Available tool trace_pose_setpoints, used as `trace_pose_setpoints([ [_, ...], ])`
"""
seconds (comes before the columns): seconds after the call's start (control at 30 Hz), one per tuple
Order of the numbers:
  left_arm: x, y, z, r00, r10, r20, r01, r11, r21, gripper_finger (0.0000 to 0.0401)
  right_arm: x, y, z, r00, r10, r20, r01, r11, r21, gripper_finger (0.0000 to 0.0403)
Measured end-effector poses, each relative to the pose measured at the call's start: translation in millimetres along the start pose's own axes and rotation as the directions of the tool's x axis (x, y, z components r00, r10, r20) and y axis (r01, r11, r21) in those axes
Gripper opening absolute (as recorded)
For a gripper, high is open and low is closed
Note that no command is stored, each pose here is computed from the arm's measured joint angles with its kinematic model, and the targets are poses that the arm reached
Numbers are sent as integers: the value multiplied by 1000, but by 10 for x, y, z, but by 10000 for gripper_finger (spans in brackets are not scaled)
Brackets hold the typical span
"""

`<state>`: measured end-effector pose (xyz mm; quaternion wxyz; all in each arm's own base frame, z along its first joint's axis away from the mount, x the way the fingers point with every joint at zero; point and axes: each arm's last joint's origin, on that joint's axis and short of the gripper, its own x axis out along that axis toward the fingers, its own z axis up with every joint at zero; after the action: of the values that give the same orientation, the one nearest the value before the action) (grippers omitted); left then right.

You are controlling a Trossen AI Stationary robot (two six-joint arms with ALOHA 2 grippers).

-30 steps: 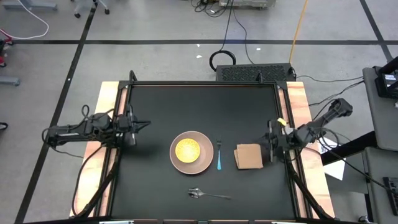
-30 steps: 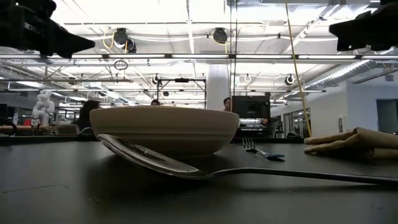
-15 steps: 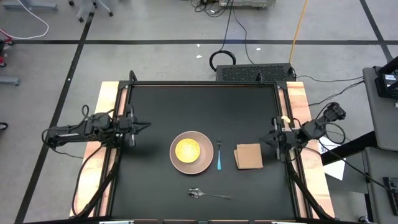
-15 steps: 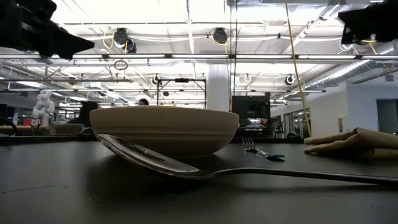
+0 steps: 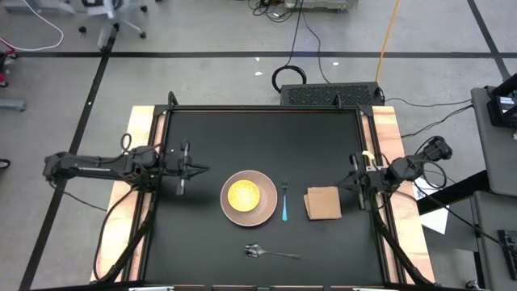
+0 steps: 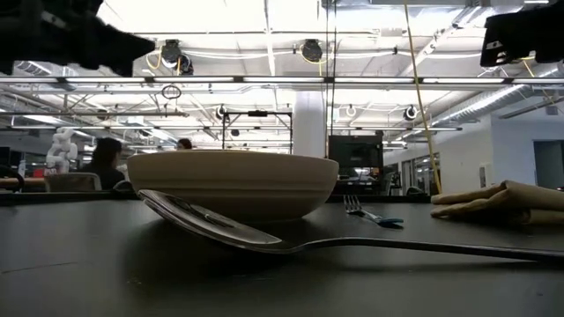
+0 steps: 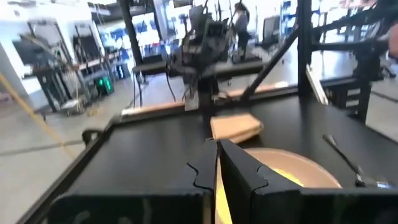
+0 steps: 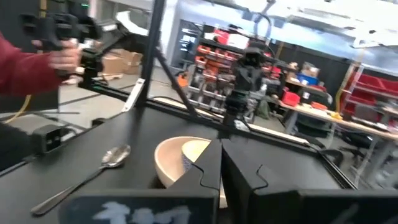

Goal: Set table place
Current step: Put the black spoon into the yellow bowl on the brown plate

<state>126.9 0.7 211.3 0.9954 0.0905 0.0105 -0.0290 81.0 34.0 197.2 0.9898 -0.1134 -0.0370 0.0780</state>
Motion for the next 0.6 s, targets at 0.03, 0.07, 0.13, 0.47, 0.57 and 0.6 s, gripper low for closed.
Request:
trace_pose_setpoints([
  [0.03,43,-1,15,1000,-1,20,1,1000,7,26,3,-12,-2,1000,-15,-3,15,1000,8,0],
  [0.07,80,1,27,999,3,36,-3,1000,13,26,5,-24,-5,1000,-30,-6,30,999,15,0],
  [0.13,138,5,49,998,17,68,-19,999,27,26,10,-53,-13,998,-68,-16,68,997,27,0],
  [0.47,5,51,114,978,185,94,-187,982,14,26,17,-103,-66,989,-133,-71,136,990,37,0],
  [0.57,-55,43,109,981,173,85,-172,985,-24,26,17,-100,-76,988,-131,-82,135,989,51,0],
  [0.6,-69,41,109,982,170,86,-168,985,-27,26,17,-101,-74,988,-131,-79,136,989,58,0],
])
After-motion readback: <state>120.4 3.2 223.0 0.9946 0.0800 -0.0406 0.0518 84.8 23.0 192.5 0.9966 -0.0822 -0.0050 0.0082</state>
